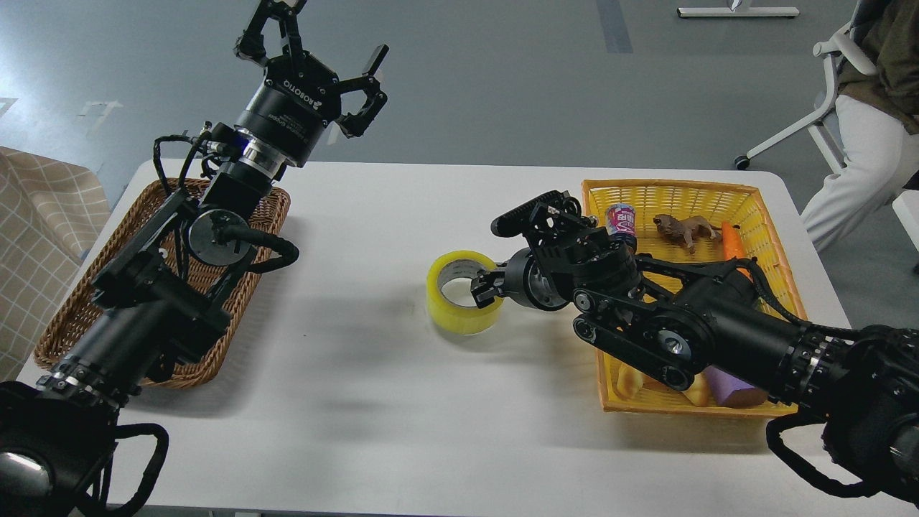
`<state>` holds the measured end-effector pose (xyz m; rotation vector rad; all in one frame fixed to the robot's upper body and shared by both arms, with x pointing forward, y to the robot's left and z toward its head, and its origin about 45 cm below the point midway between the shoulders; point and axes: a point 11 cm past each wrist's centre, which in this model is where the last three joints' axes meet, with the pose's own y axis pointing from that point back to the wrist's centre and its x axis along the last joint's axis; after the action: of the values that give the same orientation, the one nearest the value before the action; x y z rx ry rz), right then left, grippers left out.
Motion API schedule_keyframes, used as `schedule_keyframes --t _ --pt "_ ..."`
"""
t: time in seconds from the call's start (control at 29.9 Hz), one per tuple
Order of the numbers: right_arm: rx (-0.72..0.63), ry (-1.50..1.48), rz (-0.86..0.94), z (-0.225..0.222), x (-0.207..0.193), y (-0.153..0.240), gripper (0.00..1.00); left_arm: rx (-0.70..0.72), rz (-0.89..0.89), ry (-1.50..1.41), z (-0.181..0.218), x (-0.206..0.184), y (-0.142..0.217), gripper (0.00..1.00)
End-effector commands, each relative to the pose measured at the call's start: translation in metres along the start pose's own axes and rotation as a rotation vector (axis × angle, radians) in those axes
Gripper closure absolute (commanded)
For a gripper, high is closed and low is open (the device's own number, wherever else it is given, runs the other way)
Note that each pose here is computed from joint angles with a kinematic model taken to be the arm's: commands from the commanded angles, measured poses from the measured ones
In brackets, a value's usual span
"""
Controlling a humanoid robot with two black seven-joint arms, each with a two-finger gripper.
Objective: Place and transfer tape with both arms
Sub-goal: 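Lower the tape roll onto the table and open the right gripper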
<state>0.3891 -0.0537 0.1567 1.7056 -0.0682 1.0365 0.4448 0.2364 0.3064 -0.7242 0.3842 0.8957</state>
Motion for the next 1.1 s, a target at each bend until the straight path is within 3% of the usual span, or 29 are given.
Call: schedule_keyframes --t 0.0,0.8,1.07 --pt "0.0 -0.001 -0.001 0.0 -0.0007 -0.0002 1.0 0.0 0.0 0.0 0.0 0.0 0.0 0.02" --pt "0.003 -0.009 -0.011 -0.0005 -0.0063 -0.0018 1.0 -0.001 -0.002 0.003 -0.0006 -0.001 -0.0009 0.02" --pt "0.004 -0.011 -0.012 -0.0007 -0.0071 -0.002 0.87 -0.001 -0.002 0.003 -0.0006 -0.001 -0.0009 0.02"
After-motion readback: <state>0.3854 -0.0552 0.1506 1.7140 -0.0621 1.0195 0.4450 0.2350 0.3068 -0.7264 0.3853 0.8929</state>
